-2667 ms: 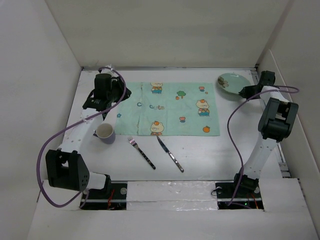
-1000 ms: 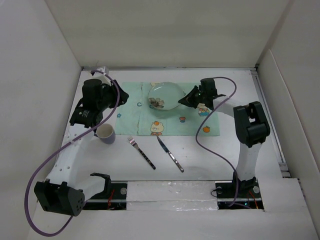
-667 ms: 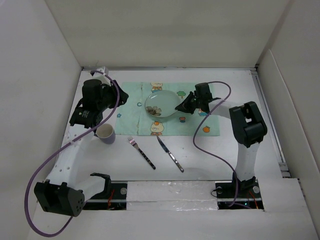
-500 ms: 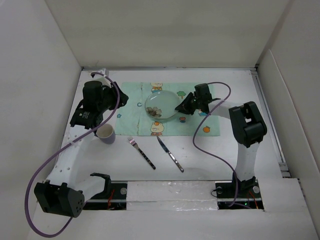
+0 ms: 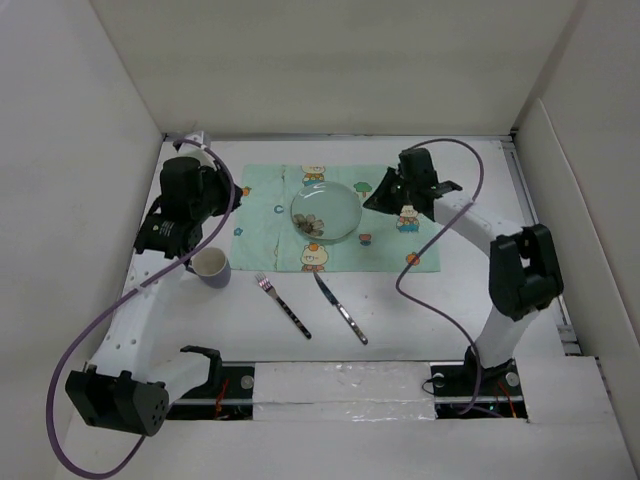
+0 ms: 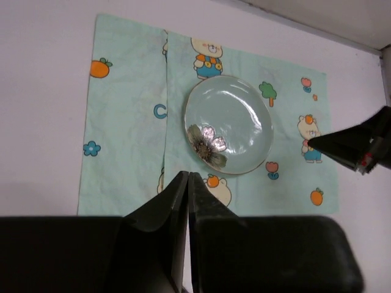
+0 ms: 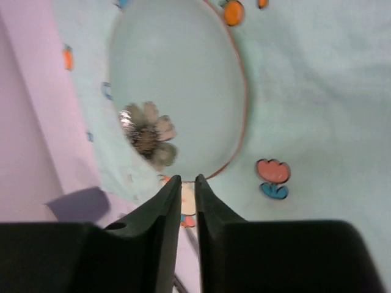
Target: Set the dinner table for one person
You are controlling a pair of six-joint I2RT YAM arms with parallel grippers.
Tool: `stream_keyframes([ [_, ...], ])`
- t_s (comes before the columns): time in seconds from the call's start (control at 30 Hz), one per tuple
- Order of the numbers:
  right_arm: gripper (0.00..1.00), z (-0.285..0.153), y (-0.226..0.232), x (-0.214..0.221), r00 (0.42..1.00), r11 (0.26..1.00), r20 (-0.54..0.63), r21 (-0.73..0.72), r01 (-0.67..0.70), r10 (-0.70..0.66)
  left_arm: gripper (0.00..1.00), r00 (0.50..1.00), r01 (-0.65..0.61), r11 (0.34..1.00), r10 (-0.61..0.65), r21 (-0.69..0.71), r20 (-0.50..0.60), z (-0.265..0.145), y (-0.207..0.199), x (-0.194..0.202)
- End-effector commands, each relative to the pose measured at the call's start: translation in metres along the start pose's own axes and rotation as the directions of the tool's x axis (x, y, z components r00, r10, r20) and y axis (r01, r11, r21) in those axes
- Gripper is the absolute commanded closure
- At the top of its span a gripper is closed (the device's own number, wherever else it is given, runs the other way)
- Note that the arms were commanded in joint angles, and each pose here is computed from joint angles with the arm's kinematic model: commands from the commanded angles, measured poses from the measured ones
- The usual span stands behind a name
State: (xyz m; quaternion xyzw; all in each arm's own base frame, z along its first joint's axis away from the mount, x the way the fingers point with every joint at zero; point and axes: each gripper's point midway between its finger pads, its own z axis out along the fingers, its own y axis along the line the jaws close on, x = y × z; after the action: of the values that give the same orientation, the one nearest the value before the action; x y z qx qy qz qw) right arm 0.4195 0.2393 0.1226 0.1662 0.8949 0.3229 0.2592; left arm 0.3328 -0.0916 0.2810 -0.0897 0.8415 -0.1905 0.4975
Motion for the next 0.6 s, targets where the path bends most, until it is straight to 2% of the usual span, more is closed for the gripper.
stream_keyframes([
  [0.0, 1.00, -0.047, 0.059, -0.008, 0.974, 0.972, 0.109, -0.108, 0.210, -0.198, 1.00, 0.994, -0.009, 1.000, 0.009, 0.001, 0.113, -0.024, -0.010, -0.035],
  [0.07, 1.00, -0.056, 0.097, 0.028, 0.960, 0.936, 0.065, -0.214, 0.280, -0.272, 1.00, 0.991, 0.018, 1.000, -0.018, 0.000, 0.136, -0.031, -0.011, -0.039],
  [0.17, 1.00, -0.044, 0.126, 0.067, 0.941, 0.908, 0.012, -0.259, 0.328, -0.337, 1.00, 0.980, 0.073, 0.997, -0.070, -0.012, 0.185, -0.048, -0.012, -0.052],
  [0.2, 1.00, -0.046, 0.153, 0.088, 0.926, 0.881, 0.008, -0.305, 0.362, -0.378, 0.99, 0.974, 0.092, 0.995, -0.081, -0.042, 0.209, -0.054, -0.007, -0.057],
  [0.23, 1.00, -0.031, 0.155, 0.102, 0.919, 0.879, -0.021, -0.300, 0.370, -0.394, 0.90, 0.961, 0.125, 0.992, -0.116, -0.022, 0.252, -0.068, -0.013, -0.069],
  [0.27, 1.00, -0.026, 0.164, 0.112, 0.912, 0.873, -0.032, -0.307, 0.380, -0.409, 0.86, 0.953, 0.151, 0.988, -0.140, -0.019, 0.269, -0.076, -0.014, -0.073],
  [0.3, 1.00, -0.031, 0.195, 0.122, 0.899, 0.843, -0.013, -0.355, 0.404, -0.437, 0.81, 0.945, 0.179, 0.984, -0.173, 0.004, 0.278, -0.082, -0.018, -0.075],
  [0.33, 0.95, -0.028, 0.206, 0.128, 0.891, 0.831, -0.012, -0.369, 0.417, -0.453, 0.74, 0.935, 0.205, 0.977, -0.211, 0.052, 0.284, -0.093, -0.024, -0.072],
  [0.37, 0.84, -0.011, 0.203, 0.141, 0.881, 0.834, -0.045, -0.346, 0.429, -0.472, 0.71, 0.930, 0.249, 0.959, -0.276, 0.135, 0.245, -0.096, -0.037, -0.063],
  [0.4, 0.54, -0.006, 0.208, 0.148, 0.868, 0.825, -0.047, -0.341, 0.451, -0.494, 0.68, 0.923, 0.269, 0.949, -0.303, 0.167, 0.236, -0.094, -0.037, -0.053],
  [0.43, 0.44, -0.015, 0.240, 0.152, 0.855, 0.792, -0.011, -0.383, 0.475, -0.518, 0.62, 0.909, 0.278, 0.937, -0.328, 0.211, 0.257, -0.110, -0.041, -0.053],
  [0.5, 0.29, 0.010, 0.234, 0.173, 0.824, 0.788, -0.068, -0.344, 0.510, -0.563, 0.59, 0.900, 0.303, 0.937, -0.341, 0.173, 0.270, -0.117, -0.031, -0.047],
  [0.53, 0.27, 0.004, 0.255, 0.179, 0.813, 0.764, -0.045, -0.374, 0.526, -0.581, 0.58, 0.897, 0.296, 0.939, -0.336, 0.174, 0.289, -0.128, -0.032, -0.052],
  [0.57, 0.25, 0.009, 0.254, 0.187, 0.804, 0.765, -0.067, -0.366, 0.530, -0.590, 0.57, 0.902, 0.297, 0.944, -0.327, 0.145, 0.282, -0.131, -0.028, -0.049],
])
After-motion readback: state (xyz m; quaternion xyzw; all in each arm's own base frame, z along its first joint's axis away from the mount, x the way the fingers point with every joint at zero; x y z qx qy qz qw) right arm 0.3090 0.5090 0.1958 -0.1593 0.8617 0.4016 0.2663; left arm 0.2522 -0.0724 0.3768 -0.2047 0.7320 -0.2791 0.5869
